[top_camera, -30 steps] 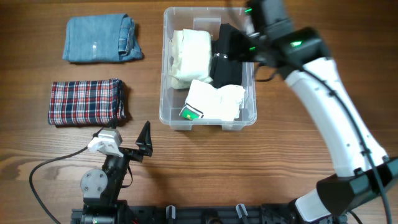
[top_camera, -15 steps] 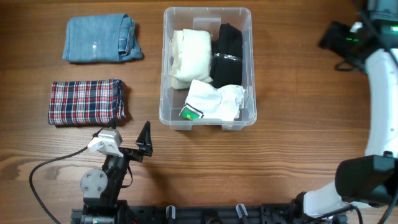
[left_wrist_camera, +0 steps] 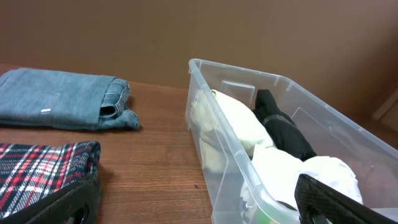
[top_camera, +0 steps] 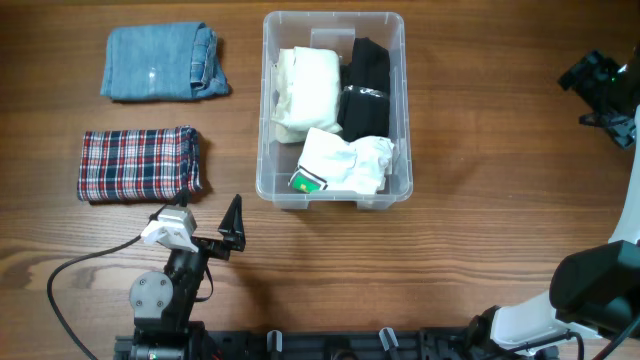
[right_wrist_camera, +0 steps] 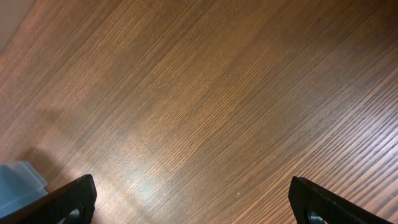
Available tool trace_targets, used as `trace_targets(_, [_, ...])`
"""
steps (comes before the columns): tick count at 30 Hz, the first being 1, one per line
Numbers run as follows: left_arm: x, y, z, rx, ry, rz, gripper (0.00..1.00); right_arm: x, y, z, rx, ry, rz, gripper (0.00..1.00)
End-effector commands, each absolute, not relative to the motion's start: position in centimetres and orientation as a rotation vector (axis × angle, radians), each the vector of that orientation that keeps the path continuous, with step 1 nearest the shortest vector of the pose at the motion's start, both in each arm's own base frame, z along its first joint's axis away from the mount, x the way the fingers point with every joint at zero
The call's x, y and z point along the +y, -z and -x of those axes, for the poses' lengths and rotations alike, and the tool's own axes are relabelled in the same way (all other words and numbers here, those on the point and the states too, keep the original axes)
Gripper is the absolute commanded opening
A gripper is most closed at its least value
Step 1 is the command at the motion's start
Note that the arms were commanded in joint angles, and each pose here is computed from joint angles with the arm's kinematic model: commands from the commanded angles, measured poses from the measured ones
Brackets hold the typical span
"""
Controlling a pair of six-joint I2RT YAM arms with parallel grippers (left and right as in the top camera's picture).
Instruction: Pack container
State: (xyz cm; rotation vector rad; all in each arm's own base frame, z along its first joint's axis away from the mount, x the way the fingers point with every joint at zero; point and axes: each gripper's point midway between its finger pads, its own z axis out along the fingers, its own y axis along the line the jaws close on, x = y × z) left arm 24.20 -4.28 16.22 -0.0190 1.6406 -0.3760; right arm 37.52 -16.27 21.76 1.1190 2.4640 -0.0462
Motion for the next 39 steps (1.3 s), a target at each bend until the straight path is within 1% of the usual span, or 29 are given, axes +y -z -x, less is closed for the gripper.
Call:
trace_targets(1, [-4.0, -16.0, -24.2, 1.643, 0.353, 0.017, 1.00, -16.0, -21.3, -37.8, 2.460, 0.018, -1.139, 1.00])
trace_targets(34, [-4.0, -16.5, -24.3, 1.624, 0.351, 0.017, 1.00, -16.0, -21.4, -37.9, 2.458, 0.018, -1.139, 1.00])
trace_targets(39, [-5.2, -16.7, -24.0, 1.618, 0.425, -0.032, 1.00, -16.0, -21.4, -37.9, 2.458, 0.018, -1.139, 1.00])
